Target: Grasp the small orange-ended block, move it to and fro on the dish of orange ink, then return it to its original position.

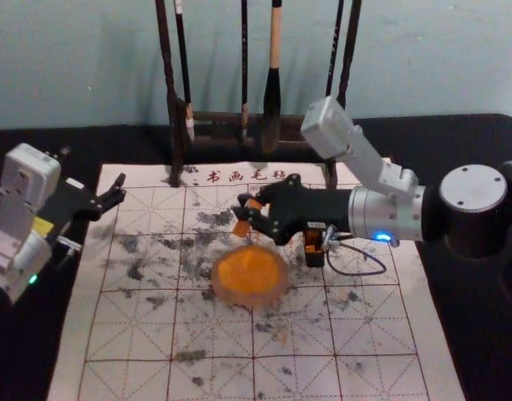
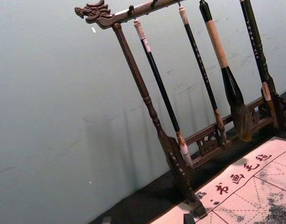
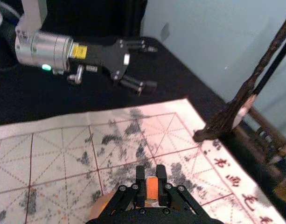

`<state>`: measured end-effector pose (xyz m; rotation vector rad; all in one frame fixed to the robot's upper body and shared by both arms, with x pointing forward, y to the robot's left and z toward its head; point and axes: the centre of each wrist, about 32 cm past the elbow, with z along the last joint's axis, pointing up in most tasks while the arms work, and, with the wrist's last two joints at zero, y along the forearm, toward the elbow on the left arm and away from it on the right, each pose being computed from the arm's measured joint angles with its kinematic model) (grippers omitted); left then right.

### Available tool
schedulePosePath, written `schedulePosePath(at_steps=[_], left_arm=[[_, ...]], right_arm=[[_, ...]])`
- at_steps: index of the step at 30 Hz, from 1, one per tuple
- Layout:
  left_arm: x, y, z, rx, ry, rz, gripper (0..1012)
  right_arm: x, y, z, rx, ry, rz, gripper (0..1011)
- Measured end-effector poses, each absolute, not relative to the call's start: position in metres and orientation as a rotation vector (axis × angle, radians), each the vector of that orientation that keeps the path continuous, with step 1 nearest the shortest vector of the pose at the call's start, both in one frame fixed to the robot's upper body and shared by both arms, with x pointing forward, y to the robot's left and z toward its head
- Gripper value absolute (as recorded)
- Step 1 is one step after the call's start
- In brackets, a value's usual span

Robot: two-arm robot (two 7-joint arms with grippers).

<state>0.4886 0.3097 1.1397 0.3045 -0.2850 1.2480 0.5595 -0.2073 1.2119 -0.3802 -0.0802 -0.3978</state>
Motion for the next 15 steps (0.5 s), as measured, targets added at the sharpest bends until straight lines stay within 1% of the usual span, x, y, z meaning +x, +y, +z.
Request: schedulePosePath(at_steps=[15], left_arm=[[0.489,0.310,1.140,0.305,-0.285,1.248,1001]], right_arm=[[0.573,-0.201,1.208,-0.482,-0.106,-0.330,121]])
